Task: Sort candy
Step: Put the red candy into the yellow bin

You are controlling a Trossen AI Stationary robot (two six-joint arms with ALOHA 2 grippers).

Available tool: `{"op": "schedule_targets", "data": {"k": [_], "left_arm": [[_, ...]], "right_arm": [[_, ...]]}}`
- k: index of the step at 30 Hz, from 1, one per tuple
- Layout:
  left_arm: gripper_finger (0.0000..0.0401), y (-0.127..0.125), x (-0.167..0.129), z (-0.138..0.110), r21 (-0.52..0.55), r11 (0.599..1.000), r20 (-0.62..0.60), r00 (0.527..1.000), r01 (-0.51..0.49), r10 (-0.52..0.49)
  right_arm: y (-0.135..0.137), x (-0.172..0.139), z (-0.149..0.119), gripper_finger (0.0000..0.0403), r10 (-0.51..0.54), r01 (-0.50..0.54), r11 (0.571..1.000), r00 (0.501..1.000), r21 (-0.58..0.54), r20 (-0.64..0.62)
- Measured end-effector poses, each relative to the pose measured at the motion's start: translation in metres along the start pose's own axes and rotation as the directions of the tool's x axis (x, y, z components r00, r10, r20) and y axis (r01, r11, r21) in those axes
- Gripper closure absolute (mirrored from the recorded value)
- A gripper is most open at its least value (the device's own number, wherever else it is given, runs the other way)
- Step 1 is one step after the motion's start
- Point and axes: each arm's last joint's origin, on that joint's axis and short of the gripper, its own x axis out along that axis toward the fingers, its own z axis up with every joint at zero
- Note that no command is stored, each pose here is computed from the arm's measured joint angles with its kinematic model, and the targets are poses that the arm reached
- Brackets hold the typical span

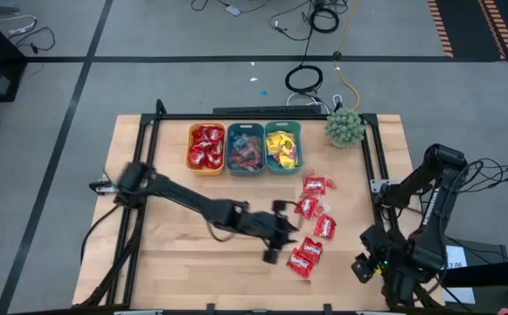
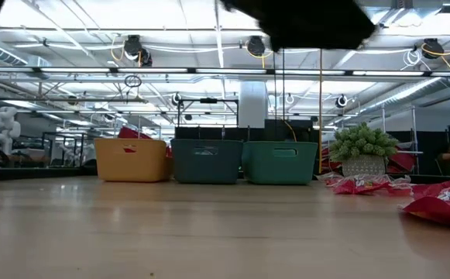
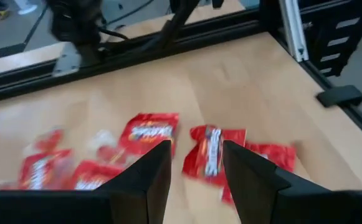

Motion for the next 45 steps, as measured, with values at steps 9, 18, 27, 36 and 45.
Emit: {"op": "schedule_targets", "data": {"k": [9,18,27,36,45], "left_arm": [[0.0246,-0.016,0.088,-0.008,0.004,0.997,-0.070,0.994,0.081,-0.081],[0.0246,-0.023,0.132,-0.052,-0.060,0.998,-0.172,0.984,0.034,-0.044],[0.0297,-0.023,0.138,-0.064,-0.048,0.999,-0.220,0.975,-0.007,-0.004],[0.0395,-0.018,0.130,-0.057,-0.085,0.996,-0.227,0.973,0.025,-0.044],[0.0398,-0.012,0.111,-0.030,-0.059,0.998,-0.187,0.982,0.021,-0.032]], "right_arm": [[-0.009,-0.005,-0.015,0.0186,0.020,-0.021,0.997,1.000,-0.080,-0.014],[-0.012,-0.009,-0.028,0.0186,0.072,-0.078,0.991,0.996,-0.110,-0.055],[-0.017,-0.012,-0.035,0.0186,0.081,-0.086,0.992,0.995,-0.096,-0.062],[-0.017,-0.012,-0.034,0.0186,0.116,-0.117,0.988,0.993,-0.098,-0.016],[-0.016,-0.012,-0.033,0.0186,0.145,-0.142,0.985,0.989,-0.101,0.019]]}}
